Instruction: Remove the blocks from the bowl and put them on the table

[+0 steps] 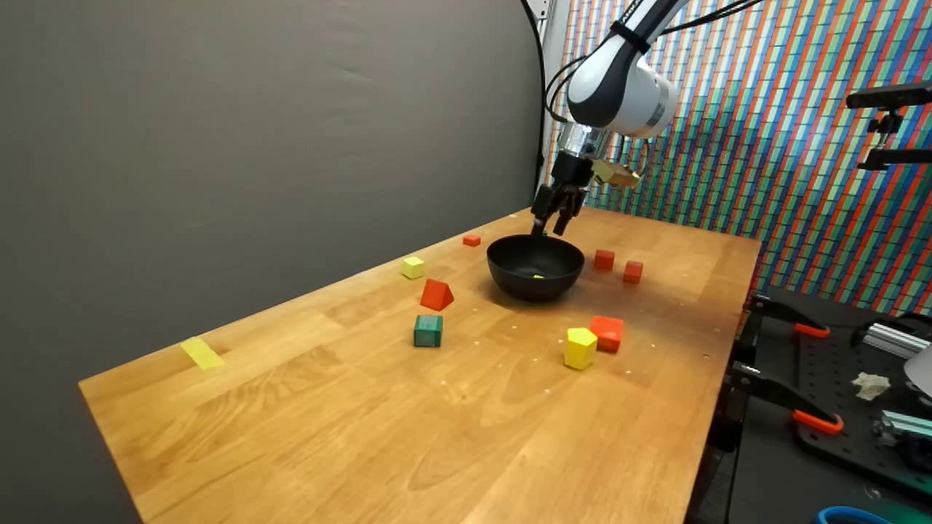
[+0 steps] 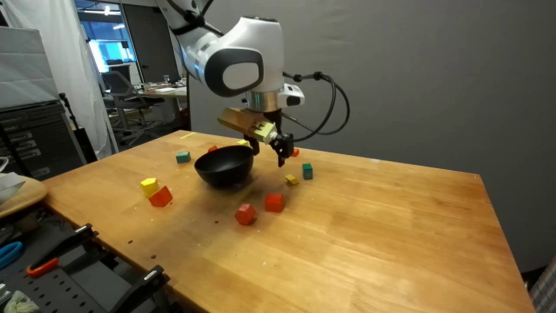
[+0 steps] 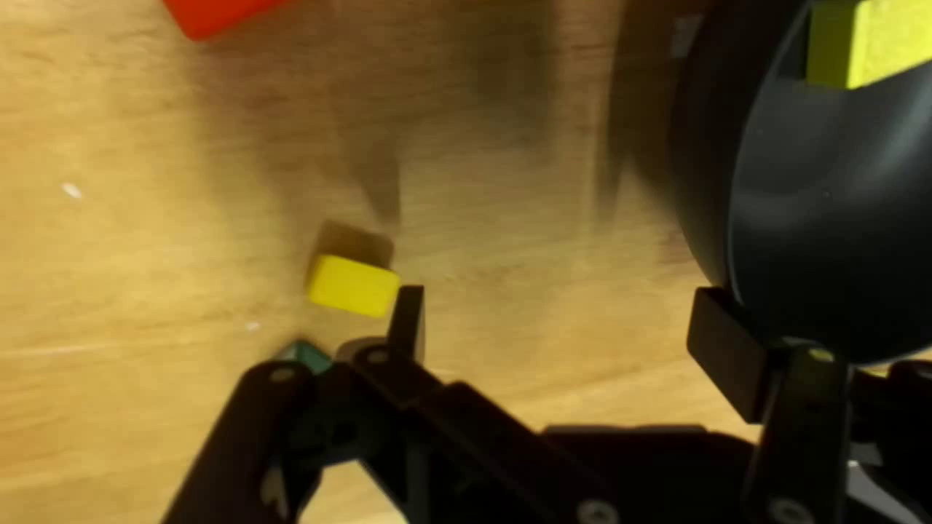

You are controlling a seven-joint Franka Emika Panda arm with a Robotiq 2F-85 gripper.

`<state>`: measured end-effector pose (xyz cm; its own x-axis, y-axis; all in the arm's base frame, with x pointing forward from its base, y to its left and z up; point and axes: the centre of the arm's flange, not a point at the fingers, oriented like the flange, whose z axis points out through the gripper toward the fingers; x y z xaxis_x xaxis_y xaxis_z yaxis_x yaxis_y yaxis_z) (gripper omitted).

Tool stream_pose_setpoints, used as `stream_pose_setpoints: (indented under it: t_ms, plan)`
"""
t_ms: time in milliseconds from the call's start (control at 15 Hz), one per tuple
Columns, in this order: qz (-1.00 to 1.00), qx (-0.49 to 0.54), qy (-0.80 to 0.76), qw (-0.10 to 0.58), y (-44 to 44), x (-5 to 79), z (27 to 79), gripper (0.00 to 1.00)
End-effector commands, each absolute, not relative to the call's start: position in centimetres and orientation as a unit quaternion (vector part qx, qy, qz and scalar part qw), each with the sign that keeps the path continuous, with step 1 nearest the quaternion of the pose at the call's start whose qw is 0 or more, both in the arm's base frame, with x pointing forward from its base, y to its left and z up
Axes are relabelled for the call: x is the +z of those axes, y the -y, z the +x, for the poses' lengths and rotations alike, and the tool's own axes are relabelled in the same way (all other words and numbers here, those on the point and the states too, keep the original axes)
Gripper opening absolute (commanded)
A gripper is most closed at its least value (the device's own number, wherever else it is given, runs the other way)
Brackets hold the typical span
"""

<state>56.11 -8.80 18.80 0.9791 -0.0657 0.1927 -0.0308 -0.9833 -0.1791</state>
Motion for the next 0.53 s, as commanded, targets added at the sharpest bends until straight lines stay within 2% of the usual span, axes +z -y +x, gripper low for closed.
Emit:
stream_pose_setpoints:
  t_ms: [0,200,467]
  plan:
    - [-0.990,-0.099,0.008,0.101,7.8,27.2,53.4,1.00]
    - [-0.995,-0.077,0.012,0.054,6.7,31.8,52.3,1.00]
    - [-0.991,-0.013,0.087,0.103,2.4,35.1,51.6,1.00]
